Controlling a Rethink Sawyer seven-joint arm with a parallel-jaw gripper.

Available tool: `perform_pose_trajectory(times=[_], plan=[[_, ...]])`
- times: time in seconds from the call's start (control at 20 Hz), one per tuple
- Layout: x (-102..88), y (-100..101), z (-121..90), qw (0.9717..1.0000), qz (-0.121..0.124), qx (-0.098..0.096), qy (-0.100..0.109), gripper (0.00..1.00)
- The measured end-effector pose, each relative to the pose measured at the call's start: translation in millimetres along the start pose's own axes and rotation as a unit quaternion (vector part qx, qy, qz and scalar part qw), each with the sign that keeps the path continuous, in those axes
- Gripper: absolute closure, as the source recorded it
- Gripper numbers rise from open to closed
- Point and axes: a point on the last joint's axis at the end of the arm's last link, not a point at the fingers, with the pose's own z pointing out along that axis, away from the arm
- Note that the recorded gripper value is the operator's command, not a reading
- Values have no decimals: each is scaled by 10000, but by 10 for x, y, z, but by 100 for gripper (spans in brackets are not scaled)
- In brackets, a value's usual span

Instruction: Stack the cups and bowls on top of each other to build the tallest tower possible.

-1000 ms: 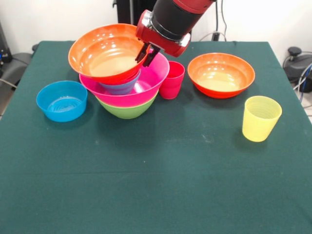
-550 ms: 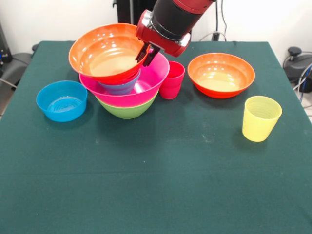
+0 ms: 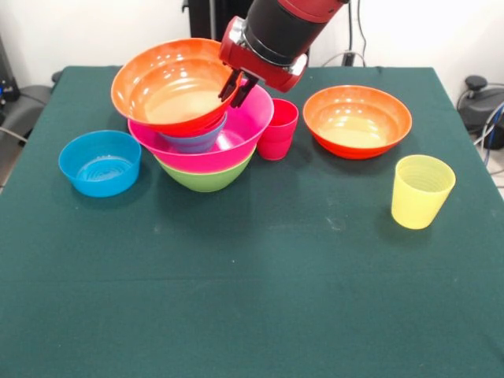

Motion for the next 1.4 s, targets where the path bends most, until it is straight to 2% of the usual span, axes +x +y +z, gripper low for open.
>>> perform_pose_trajectory(times=[0.7,1.15,1.4], plan=[[12,132,-42,9997,-107,4,-221,100],[66,216,-62,9996,-180,19,-223,100],[127,203,-18,9997,-178,33,-149,100]])
